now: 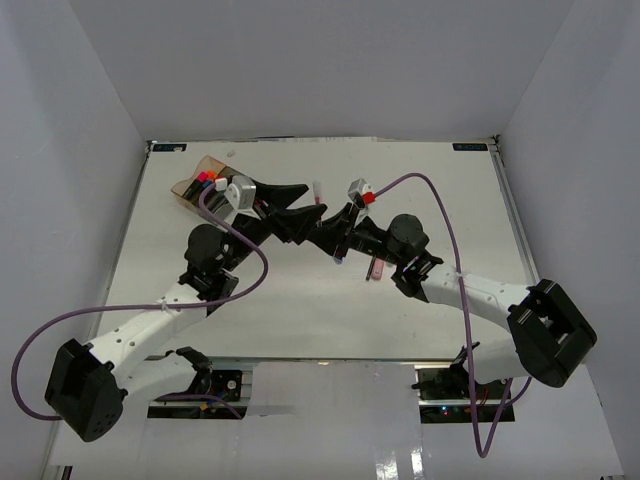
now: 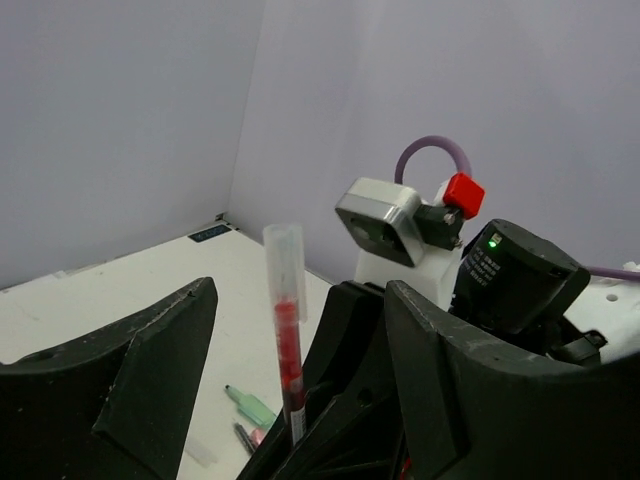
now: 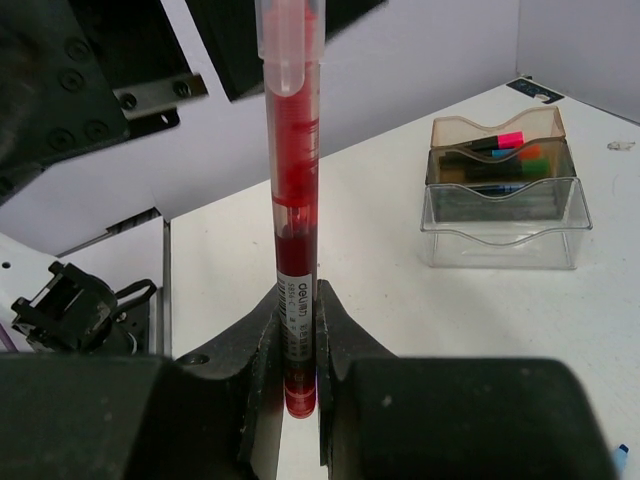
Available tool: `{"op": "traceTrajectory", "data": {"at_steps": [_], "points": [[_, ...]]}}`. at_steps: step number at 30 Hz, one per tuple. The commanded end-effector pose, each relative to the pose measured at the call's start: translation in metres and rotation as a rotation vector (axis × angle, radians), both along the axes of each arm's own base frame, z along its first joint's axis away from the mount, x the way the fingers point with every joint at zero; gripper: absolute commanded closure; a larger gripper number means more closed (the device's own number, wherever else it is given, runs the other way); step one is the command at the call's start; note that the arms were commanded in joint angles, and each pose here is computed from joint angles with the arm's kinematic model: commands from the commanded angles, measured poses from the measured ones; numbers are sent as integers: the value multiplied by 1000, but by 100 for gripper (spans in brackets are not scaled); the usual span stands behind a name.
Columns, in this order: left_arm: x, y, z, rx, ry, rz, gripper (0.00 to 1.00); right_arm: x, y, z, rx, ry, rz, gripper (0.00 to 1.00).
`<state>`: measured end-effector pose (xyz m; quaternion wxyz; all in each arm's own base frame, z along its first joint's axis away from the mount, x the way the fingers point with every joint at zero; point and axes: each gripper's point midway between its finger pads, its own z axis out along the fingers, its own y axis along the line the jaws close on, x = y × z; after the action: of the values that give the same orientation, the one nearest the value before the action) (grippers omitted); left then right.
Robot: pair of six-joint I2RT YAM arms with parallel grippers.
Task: Sort the stationery into containers
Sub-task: Close the pen cap on the pen.
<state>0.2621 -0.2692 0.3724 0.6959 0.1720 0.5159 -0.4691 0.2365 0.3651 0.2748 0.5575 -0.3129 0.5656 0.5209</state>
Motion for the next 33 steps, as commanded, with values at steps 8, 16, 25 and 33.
{"op": "traceTrajectory", "data": {"at_steps": [8, 16, 25, 33], "points": [[2, 0, 45, 185, -30, -68, 20, -17, -14, 26, 2, -89, 62, 92], [0, 5, 43, 238, 72, -291, 20, -35, -18, 25, -70, -112, 135, 92], [-24, -5, 36, 250, 45, -460, 19, -38, -12, 20, -95, -86, 185, 92], [-22, -6, 27, 257, 62, -464, 27, -36, -6, 18, -91, -76, 206, 92]]}}
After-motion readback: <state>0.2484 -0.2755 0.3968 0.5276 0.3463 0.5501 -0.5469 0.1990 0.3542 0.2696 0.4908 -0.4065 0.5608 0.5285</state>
